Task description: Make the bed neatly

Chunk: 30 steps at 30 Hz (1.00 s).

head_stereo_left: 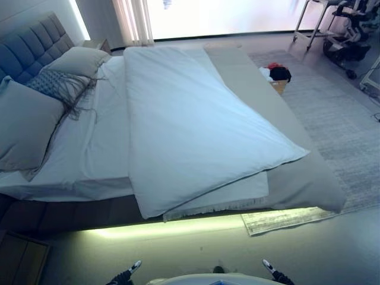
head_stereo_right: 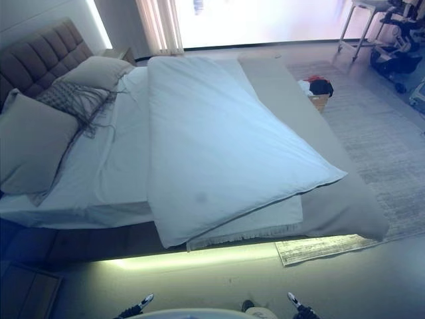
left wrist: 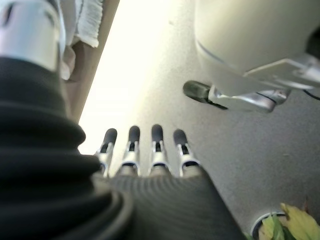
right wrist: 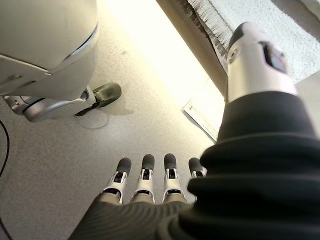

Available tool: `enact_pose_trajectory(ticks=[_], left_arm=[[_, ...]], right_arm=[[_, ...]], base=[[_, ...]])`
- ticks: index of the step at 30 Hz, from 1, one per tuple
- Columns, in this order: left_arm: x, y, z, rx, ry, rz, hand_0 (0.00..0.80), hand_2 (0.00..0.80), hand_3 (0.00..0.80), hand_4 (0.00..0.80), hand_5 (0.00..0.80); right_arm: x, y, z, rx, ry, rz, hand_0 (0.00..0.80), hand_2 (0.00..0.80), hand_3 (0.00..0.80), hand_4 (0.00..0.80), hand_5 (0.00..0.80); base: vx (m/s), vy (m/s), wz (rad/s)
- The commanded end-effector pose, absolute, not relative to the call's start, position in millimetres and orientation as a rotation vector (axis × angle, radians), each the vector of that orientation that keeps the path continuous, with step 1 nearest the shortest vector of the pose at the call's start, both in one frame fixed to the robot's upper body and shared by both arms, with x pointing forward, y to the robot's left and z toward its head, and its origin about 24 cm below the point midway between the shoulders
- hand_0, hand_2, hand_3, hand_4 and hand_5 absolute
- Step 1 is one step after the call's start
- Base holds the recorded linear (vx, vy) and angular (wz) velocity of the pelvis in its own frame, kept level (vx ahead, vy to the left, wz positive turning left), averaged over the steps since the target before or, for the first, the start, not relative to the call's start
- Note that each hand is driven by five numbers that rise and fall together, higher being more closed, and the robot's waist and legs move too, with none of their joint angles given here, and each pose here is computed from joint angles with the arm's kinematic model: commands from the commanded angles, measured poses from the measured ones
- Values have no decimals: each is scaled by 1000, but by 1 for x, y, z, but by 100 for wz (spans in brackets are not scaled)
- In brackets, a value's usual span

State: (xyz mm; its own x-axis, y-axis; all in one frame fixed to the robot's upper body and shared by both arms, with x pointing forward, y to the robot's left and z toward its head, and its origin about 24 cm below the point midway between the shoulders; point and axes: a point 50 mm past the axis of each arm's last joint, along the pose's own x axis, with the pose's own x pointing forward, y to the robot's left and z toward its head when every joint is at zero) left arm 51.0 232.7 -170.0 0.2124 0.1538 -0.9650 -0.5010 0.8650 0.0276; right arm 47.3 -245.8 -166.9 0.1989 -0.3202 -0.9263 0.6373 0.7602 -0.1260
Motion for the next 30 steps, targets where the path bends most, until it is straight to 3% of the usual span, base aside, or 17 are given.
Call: enact_pose_trajectory(ticks=[1, 9, 20, 30], left_arm=[[59, 242, -167, -355, 1254, 551, 0, 0, 0, 0, 0], [53, 237, -169, -412, 1238, 539, 0, 0, 0, 0, 0], [46, 246, -168, -379, 1247, 567, 0, 0, 0, 0, 0], [80, 252, -160, -257, 1176, 385, 0, 0, 0, 0, 0]], right_arm=[[77, -252, -162, 287, 1160, -666, 0, 0, 0, 0, 0], [90, -267, -154, 225, 1131, -643, 0, 0, 0, 0, 0], [72, -262, -159, 275, 1141, -637, 0, 0, 0, 0, 0], [116, -239, -153, 593, 933, -493, 0, 0, 0, 0, 0]], base=[[3, -66, -7], [132, 47, -31], [254, 125, -15], [196, 117, 5]])
